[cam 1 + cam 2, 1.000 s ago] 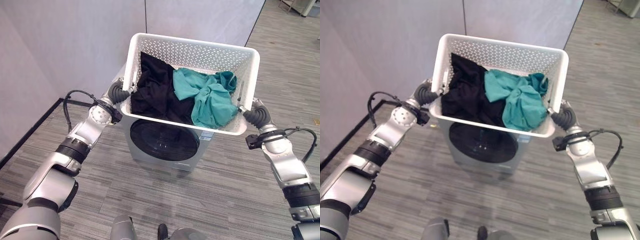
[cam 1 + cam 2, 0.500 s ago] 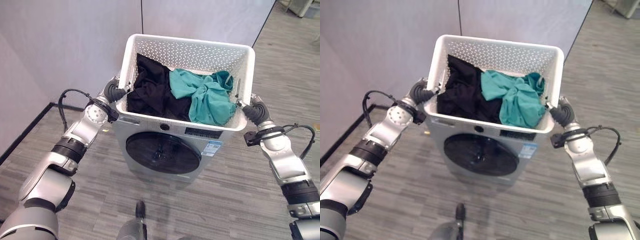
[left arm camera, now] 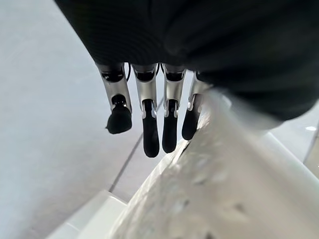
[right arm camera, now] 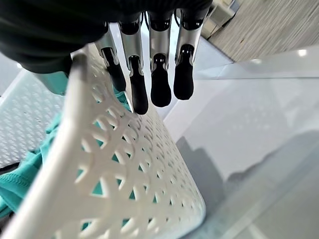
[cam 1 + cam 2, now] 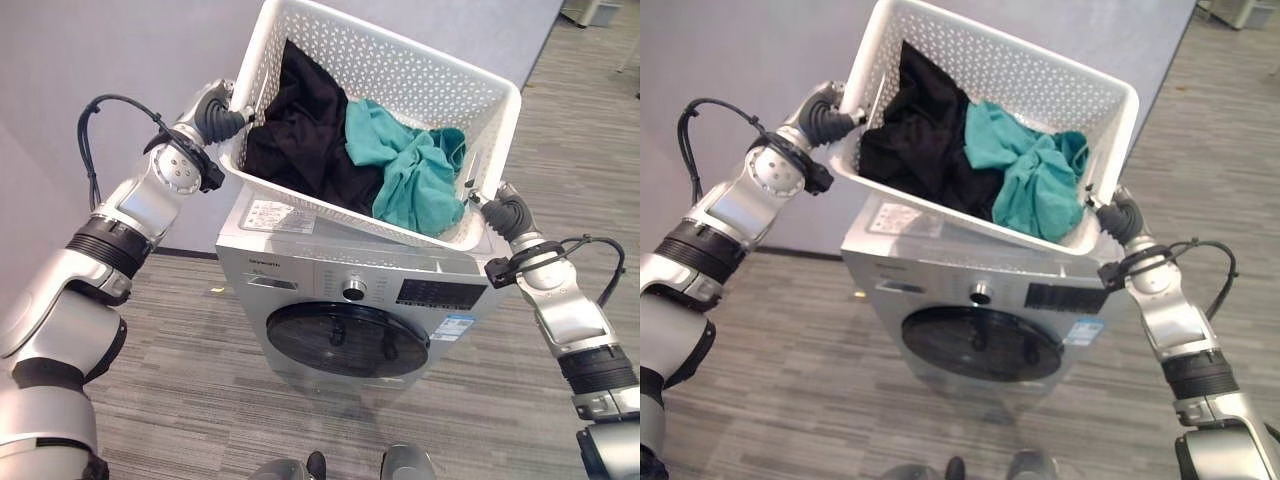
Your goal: Grab the laundry basket,head to the washer,open it,put in the laundry and shut it.
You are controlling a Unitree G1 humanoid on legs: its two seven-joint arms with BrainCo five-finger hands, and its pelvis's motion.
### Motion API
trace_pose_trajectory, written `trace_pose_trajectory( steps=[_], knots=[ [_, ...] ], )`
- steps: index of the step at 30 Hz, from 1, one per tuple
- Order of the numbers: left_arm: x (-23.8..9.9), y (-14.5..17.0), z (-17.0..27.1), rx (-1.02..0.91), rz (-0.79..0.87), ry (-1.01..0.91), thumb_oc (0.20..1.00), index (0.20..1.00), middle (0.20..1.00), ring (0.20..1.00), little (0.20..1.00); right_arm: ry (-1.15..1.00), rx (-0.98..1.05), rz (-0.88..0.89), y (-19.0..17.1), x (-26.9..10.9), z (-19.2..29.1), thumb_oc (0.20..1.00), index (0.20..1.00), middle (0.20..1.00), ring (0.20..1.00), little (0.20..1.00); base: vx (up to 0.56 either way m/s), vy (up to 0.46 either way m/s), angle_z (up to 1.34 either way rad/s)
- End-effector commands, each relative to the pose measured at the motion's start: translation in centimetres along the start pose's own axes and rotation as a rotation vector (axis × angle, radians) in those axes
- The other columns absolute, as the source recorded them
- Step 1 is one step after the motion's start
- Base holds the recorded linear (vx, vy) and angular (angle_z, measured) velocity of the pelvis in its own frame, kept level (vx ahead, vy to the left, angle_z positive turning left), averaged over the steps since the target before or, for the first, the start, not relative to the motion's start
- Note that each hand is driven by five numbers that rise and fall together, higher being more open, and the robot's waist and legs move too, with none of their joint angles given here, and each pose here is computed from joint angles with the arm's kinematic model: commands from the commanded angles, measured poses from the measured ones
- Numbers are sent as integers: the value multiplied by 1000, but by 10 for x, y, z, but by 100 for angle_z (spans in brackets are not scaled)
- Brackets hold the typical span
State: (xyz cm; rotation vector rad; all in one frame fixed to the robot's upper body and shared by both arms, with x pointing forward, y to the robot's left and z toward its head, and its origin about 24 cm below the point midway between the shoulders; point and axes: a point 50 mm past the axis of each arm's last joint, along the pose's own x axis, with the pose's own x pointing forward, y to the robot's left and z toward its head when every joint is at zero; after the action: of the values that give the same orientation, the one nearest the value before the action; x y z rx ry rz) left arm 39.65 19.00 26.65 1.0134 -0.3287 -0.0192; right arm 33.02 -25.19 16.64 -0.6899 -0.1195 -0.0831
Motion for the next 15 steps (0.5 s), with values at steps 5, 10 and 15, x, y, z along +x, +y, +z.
trace_pose_trajectory(
  steps=[5,10,15],
  knots=[
    [3,-37,66,-107,-73,-297,200,200,200,200,200,-195,-39,18,-4,-1,36,200,200,200,200,200,113,-69,2],
    [1,-49,66,-121,-109,-294,200,200,200,200,200,-177,-15,17,-2,-4,29,200,200,200,200,200,0,0,0],
    [-5,-71,67,-137,-193,-296,200,200,200,200,200,-158,-23,15,-7,-12,21,200,200,200,200,200,35,-1,2]
  ],
)
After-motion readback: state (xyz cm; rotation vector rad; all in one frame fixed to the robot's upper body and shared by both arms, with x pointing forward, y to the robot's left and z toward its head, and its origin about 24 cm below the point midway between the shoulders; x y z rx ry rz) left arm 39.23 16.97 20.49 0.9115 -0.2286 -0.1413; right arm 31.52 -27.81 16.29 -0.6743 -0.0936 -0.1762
